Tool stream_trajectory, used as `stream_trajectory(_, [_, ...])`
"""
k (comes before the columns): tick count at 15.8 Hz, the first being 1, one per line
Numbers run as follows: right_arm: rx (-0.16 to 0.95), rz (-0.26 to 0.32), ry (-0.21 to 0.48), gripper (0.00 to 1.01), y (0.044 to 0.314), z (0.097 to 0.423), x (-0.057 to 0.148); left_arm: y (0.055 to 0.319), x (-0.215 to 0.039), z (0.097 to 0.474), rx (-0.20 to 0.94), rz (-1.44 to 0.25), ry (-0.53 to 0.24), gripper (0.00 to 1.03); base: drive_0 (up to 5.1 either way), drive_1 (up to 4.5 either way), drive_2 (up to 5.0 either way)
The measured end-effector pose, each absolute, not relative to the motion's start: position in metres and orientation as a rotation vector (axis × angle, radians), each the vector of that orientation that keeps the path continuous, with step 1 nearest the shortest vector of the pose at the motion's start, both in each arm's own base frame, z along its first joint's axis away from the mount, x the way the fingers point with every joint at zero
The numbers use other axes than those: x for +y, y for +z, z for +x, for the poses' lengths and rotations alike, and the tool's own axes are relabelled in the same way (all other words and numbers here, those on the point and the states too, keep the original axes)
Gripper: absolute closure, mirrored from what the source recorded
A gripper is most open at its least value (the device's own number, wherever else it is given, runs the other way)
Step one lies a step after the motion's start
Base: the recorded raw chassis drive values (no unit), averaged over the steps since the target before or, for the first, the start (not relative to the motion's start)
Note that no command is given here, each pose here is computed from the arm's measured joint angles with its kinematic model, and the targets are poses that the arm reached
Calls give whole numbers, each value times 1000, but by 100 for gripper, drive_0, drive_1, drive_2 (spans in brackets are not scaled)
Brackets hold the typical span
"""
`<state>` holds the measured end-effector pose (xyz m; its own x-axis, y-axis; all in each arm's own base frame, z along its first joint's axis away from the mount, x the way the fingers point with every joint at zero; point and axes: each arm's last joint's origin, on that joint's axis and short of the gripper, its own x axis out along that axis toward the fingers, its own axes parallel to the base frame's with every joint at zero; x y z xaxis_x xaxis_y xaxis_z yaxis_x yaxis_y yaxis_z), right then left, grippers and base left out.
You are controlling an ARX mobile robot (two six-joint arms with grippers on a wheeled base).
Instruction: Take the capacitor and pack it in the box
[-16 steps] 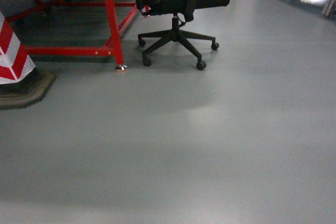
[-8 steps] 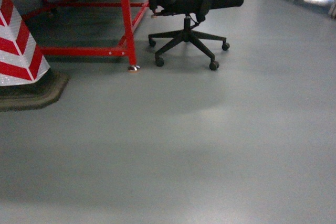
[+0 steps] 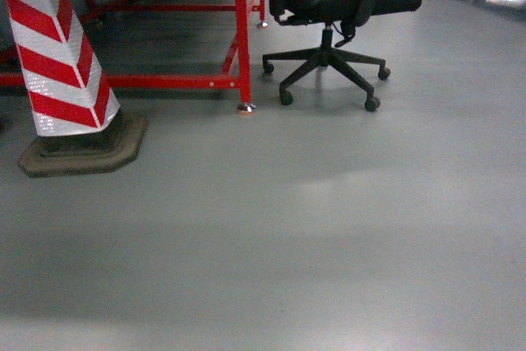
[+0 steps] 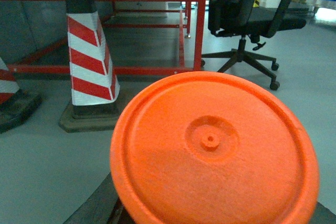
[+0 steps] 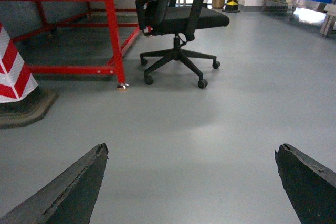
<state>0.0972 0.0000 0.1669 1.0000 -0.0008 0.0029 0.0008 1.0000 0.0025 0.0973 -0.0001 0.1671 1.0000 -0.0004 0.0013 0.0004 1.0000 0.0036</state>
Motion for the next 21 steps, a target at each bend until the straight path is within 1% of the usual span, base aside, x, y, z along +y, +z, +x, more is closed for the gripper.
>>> stream_trajectory(21, [-4,2,0,3,167,97,0,167,0,97,-2,4,1,59,-506,240,240])
